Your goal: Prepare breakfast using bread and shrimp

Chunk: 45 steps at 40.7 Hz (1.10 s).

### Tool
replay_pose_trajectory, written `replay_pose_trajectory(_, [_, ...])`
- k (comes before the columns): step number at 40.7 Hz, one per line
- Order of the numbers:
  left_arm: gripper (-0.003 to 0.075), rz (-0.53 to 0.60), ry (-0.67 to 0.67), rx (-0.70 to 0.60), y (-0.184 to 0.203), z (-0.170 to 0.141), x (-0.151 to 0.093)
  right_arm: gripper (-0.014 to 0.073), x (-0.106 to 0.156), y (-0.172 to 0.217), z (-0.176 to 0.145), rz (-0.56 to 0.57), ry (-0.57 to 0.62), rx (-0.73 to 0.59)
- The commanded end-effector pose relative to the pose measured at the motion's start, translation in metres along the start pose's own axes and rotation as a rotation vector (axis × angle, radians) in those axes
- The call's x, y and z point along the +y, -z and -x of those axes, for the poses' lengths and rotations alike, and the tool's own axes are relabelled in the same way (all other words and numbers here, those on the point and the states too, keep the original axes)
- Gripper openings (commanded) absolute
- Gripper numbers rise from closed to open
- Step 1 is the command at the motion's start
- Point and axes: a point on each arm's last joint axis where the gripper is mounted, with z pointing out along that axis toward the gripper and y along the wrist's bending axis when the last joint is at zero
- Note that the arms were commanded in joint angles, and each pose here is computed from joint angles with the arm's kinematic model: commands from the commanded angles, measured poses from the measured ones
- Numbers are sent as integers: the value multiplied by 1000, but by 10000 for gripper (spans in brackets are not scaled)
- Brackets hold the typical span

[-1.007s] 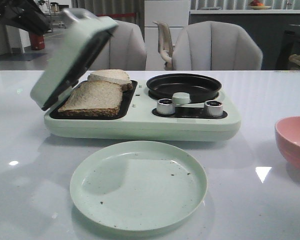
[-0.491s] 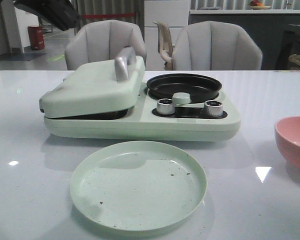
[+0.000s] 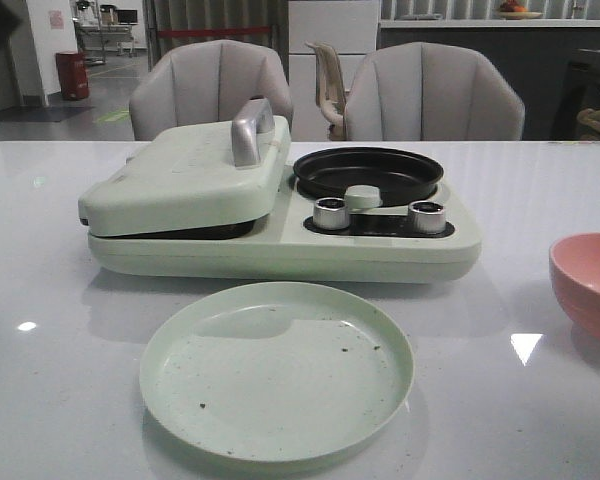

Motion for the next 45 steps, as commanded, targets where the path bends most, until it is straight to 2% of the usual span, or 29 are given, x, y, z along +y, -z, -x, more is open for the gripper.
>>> replay_pose_trajectory(1, [105,65,24,-113,25,-8,-2,463,-1,6,11,-10,11,-84])
replay_pose_trajectory(12, [104,75,6,-209,55,-46,-13,463,-3,3,14,-29,31,-89])
replay_pose_trajectory(14, [104,76,4,-223,59,-48,-14,463,-6,-1,15,-65,45,-74])
replay_pose_trajectory(19, [104,77,2,-234,61,-48,-14,463,-21,-13,21,-174,-41,1])
replay_pose_trajectory(27, [104,76,3,-233,61,-48,-14,463,-57,-32,41,-310,-185,131])
replay_pose_trajectory(34, [104,76,3,-233,61,-48,-14,463,-103,-60,52,-388,-345,275])
replay_pose_trajectory(45, [104,76,3,-233,61,-48,-14,463,-153,-120,60,-288,-408,459])
